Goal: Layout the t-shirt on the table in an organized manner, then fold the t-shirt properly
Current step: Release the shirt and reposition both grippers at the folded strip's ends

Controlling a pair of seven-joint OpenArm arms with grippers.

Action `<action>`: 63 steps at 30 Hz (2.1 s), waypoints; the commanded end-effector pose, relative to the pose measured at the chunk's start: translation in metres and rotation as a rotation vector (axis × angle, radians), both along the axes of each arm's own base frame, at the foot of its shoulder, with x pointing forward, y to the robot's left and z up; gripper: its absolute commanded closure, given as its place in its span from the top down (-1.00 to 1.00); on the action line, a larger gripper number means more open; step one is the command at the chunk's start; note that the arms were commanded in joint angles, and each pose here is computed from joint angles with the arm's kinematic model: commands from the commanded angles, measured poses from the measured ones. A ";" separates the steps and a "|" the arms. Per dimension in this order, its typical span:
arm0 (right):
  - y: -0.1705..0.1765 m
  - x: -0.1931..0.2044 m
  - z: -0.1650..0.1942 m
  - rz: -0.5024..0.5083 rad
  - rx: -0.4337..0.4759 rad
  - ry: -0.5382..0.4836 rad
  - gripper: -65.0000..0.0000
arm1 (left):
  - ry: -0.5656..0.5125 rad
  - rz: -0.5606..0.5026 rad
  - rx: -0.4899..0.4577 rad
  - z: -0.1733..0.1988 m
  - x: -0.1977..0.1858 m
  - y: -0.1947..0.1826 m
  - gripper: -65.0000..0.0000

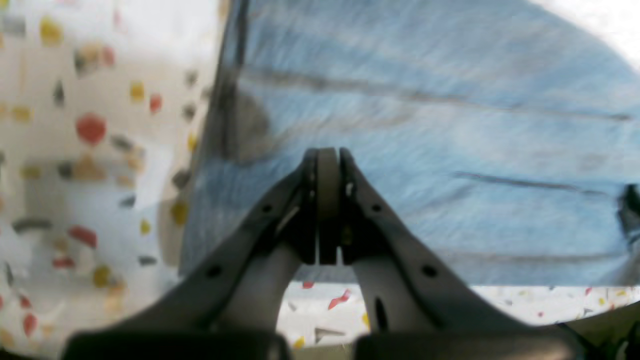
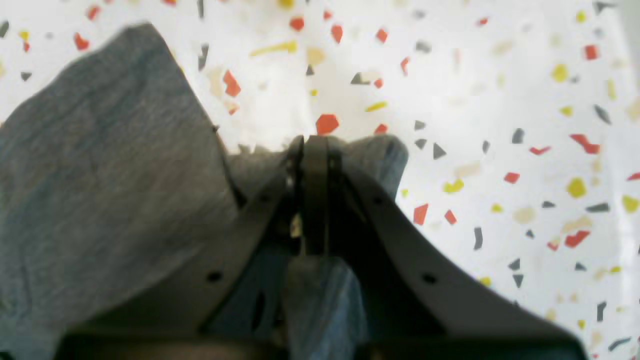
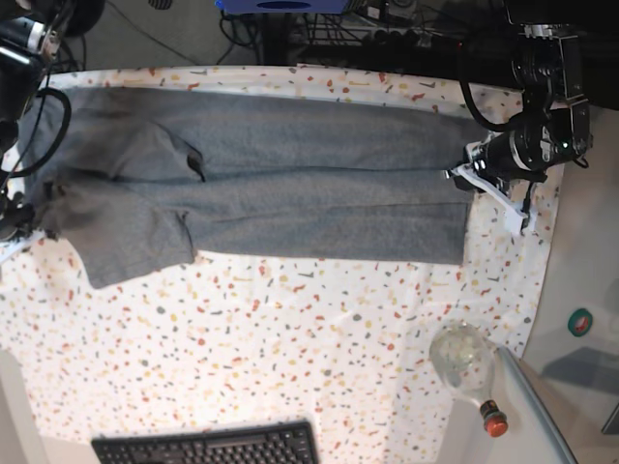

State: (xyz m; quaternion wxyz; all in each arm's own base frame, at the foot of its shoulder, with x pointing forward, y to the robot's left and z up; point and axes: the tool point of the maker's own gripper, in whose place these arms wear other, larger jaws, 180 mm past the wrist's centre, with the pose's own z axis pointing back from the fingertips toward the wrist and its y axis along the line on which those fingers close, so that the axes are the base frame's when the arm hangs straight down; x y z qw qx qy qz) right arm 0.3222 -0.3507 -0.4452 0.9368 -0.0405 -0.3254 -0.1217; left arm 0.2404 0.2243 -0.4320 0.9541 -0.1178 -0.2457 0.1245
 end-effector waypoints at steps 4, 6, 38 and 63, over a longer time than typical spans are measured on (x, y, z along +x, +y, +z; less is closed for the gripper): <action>-0.029 0.005 0.008 -0.046 -0.032 -0.039 -1.00 | -0.004 0.017 0.006 0.000 -0.004 0.008 -1.00; -0.034 -0.004 -0.003 -0.062 -0.020 -0.004 -1.00 | 0.000 0.017 0.007 0.000 -0.006 0.009 -1.00; 0.056 0.092 0.005 0.093 -0.025 -0.069 0.57 | -0.032 -0.010 0.123 0.012 0.000 0.022 -1.00; 0.075 0.079 -0.029 0.130 0.053 0.014 -0.68 | -0.035 0.095 0.152 0.018 -0.010 0.059 -1.00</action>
